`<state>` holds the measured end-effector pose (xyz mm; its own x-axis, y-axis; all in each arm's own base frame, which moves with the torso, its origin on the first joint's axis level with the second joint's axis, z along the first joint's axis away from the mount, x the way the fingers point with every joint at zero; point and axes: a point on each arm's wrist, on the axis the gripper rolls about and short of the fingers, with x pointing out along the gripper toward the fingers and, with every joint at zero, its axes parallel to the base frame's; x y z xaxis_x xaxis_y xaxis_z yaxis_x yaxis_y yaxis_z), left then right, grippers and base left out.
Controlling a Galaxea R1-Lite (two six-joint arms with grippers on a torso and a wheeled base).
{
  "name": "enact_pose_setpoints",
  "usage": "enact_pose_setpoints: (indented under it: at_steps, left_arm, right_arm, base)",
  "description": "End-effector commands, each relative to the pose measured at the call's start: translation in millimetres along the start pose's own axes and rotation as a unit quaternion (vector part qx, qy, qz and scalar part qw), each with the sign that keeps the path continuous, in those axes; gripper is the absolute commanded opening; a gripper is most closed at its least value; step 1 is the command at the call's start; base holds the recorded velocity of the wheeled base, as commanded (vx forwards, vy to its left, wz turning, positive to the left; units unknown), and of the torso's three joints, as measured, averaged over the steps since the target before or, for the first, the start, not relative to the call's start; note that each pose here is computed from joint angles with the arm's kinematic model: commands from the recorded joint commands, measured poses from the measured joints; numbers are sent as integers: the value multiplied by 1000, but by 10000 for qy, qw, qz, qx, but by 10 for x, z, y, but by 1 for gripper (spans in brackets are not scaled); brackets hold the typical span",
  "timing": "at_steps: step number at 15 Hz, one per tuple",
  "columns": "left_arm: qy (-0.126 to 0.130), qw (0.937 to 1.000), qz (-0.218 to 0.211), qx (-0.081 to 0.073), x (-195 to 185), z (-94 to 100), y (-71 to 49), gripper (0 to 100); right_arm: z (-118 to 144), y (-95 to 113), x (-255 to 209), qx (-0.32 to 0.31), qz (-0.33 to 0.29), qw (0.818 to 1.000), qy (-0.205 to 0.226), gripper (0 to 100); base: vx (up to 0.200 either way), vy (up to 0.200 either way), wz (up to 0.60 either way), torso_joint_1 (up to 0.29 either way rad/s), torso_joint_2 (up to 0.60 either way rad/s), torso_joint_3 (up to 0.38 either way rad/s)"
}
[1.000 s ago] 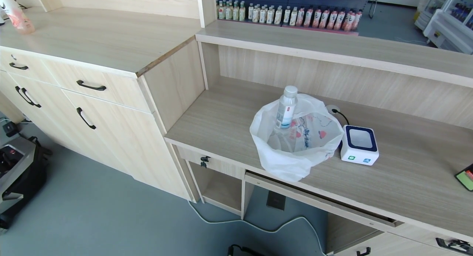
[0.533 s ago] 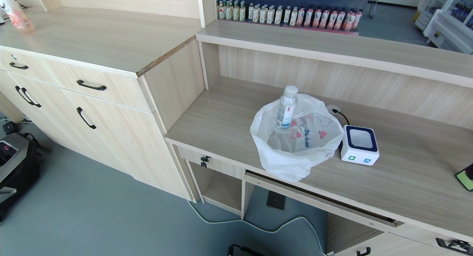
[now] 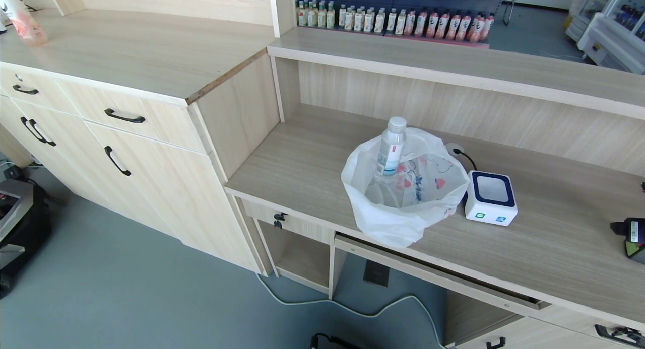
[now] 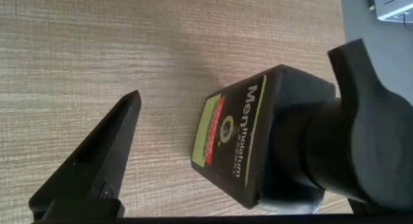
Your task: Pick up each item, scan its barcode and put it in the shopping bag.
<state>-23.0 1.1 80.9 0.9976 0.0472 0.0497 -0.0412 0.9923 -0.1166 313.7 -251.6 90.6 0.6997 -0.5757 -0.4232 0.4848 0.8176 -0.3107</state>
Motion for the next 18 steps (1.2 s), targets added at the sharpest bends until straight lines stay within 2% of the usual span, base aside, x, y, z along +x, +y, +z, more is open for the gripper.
enact_pose_setpoints:
  at_steps: [1, 5, 6, 12, 16, 17, 18]
  left_arm:
    - [-4, 10000, 1, -2, 0, 0, 0, 100]
    - [-5, 10000, 9, -2, 0, 0, 0, 100]
    - [-4, 10000, 1, -2, 0, 0, 0, 100]
    - [-4, 10000, 1, -2, 0, 0, 0, 100]
    - [-4, 10000, 1, -2, 0, 0, 0, 100]
    - [-4, 10000, 1, -2, 0, 0, 0, 100]
    - [-4, 10000, 1, -2, 0, 0, 0, 100]
  right_arm:
    - [-25, 58, 62, -28, 71, 10000, 32, 100]
    - [-19, 83, 89, -48, 95, 9999, 15, 100]
    - [-5, 105, 88, -53, 110, 9999, -23, 0]
    - [127, 205, 57, -220, 154, 9988, -401, 0]
    - [325, 105, -161, -725, -31, 9947, -722, 0]
    - [523, 0, -597, -1246, -227, 9866, -1025, 0]
    - [593, -39, -1025, -1580, -282, 9787, -1281, 0]
  base:
    - [0, 0, 0, 0, 0, 0]
    - [0, 0, 0, 0, 0, 0]
    - [0, 0, 0, 0, 0, 0]
    - [0, 0, 0, 0, 0, 0]
    - [0, 0, 0, 0, 0, 0]
    - [0, 0, 0, 0, 0, 0]
    - [0, 0, 0, 0, 0, 0]
